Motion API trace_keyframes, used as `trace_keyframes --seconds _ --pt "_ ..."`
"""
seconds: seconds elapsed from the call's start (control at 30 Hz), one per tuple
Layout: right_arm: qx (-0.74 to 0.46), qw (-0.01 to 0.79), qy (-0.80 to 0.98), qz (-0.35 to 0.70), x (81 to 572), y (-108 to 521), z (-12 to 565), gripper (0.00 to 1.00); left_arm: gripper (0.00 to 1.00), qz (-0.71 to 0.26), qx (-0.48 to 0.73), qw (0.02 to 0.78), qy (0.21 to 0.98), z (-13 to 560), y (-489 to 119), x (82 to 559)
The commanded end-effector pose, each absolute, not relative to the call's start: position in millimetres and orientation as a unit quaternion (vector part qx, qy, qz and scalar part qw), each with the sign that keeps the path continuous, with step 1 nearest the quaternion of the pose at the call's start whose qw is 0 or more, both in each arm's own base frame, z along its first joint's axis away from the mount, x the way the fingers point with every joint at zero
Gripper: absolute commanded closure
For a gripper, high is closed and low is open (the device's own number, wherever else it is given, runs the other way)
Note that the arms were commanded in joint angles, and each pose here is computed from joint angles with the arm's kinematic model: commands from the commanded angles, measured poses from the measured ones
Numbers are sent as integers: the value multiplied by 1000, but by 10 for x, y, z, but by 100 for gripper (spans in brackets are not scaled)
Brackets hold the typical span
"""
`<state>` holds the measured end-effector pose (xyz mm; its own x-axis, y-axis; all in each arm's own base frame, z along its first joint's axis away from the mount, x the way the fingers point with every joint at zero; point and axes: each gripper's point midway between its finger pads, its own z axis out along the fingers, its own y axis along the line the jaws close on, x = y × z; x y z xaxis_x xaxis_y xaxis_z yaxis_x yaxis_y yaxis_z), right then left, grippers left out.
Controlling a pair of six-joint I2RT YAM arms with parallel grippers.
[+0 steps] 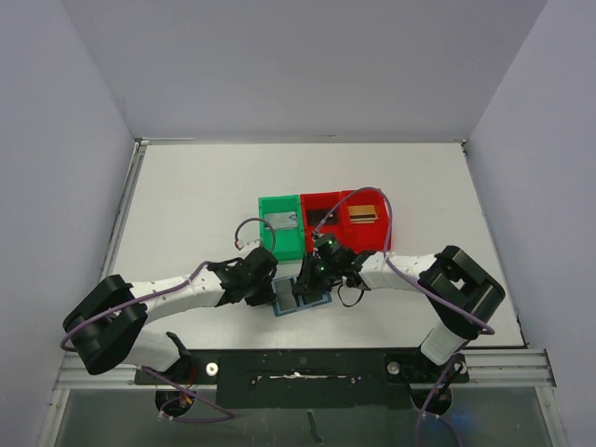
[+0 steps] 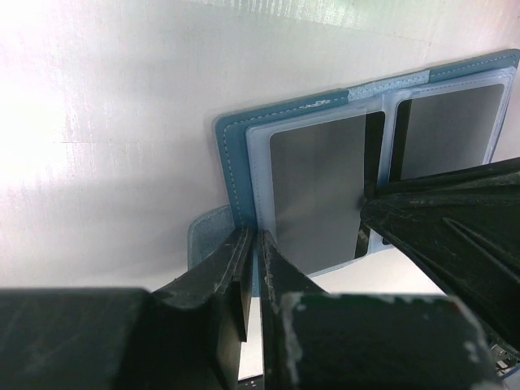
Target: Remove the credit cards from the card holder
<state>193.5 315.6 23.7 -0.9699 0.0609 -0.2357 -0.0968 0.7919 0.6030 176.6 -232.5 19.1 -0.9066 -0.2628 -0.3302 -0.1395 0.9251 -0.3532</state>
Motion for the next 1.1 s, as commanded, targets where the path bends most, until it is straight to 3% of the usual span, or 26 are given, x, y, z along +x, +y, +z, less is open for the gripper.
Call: trace_keyframes --seconds 0.0,0.23,0.77,0.93,1.07 --pt "-17 134 937 322 1991 3212 263 83 93 -158 -97 196 963 160 -2305 1775" --pt "-27 149 920 361 2018 3301 477 99 94 -148 -97 196 964 151 -2265 1767" --pt "-10 155 928 340 2104 2977 432 100 96 -136 -90 199 966 151 -2245 1786" --pt "-26 154 923 353 2082 3080 476 86 95 -146 -91 207 963 232 -2266 1807" --pt "-37 158 927 338 2079 3144 494 81 87 -170 -93 223 955 435 -2344 1873"
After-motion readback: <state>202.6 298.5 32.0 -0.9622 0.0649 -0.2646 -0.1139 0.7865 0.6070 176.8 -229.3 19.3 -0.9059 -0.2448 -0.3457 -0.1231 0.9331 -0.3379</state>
